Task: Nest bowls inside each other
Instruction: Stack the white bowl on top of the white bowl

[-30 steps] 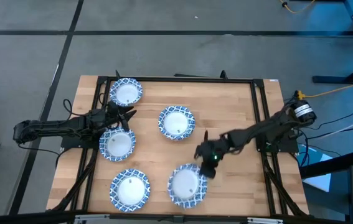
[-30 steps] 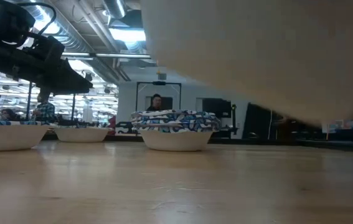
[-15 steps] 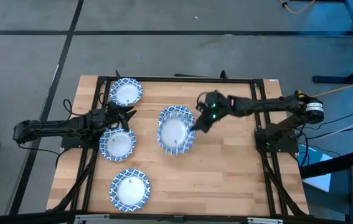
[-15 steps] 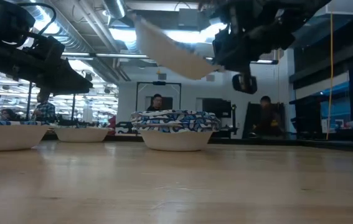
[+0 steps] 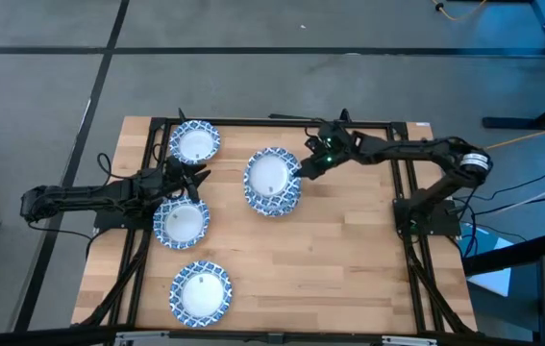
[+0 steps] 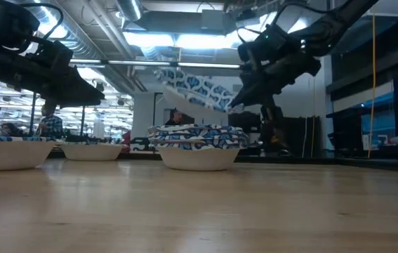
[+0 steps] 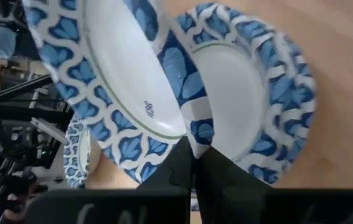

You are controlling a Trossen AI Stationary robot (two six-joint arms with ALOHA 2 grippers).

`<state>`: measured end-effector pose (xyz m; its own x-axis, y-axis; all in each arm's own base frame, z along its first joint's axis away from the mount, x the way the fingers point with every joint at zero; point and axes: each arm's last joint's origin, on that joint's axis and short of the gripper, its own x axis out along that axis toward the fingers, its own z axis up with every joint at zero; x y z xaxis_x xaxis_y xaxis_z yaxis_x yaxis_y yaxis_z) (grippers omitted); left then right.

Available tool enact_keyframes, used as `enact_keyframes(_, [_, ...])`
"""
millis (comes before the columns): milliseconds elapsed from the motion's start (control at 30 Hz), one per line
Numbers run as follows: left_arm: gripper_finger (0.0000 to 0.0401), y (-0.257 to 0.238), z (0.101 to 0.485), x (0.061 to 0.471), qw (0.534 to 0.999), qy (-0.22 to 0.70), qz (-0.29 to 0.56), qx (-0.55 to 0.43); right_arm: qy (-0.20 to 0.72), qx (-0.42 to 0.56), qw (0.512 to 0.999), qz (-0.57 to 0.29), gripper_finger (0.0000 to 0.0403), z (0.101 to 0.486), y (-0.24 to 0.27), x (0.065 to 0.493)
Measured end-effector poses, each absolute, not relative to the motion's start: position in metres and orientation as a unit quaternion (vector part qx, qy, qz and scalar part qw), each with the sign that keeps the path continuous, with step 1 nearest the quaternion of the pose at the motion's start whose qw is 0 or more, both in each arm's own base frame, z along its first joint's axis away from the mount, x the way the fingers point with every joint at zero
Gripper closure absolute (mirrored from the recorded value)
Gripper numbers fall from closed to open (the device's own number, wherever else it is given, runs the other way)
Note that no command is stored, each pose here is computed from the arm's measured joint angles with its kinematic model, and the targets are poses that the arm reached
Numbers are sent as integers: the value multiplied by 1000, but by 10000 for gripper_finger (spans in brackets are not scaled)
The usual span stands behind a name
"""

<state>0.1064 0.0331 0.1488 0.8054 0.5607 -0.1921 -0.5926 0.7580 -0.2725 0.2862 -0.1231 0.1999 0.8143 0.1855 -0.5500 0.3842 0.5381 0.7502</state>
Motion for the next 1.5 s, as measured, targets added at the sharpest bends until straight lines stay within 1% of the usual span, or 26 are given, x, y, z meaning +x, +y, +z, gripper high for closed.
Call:
enact_keyframes(300, [268,33,149,106,935,49,311,-161,338,501,796,-36,394,184,-130,305])
enact_keyframes(433, [268,33,149,106,935,48,311,-162,383,498,777,-42,394,181,-131,308])
enact_keyframes(533, [268,33,149,106,935,48,312,-162,410,485,772,-41,394,183,-132,309])
enact_keyframes(800, [268,33,149,106,933,44,313,-172,399,442,803,-29,390,198,-136,318])
enact_keyframes(900, [268,33,149,106,933,44,313,-174,396,439,806,-25,380,200,-137,319])
enact_keyframes(1067, [268,33,149,106,933,44,313,-174,413,444,795,-25,358,198,-135,316])
enact_keyframes(1300, [268,33,149,106,933,44,313,-174,424,433,795,-40,307,196,-135,314])
enact_keyframes(1400, [268,33,149,106,933,44,314,-174,419,413,807,-50,289,197,-139,313])
enact_keyframes(1500, [268,33,149,106,933,44,313,-174,407,381,827,-76,280,203,-150,314])
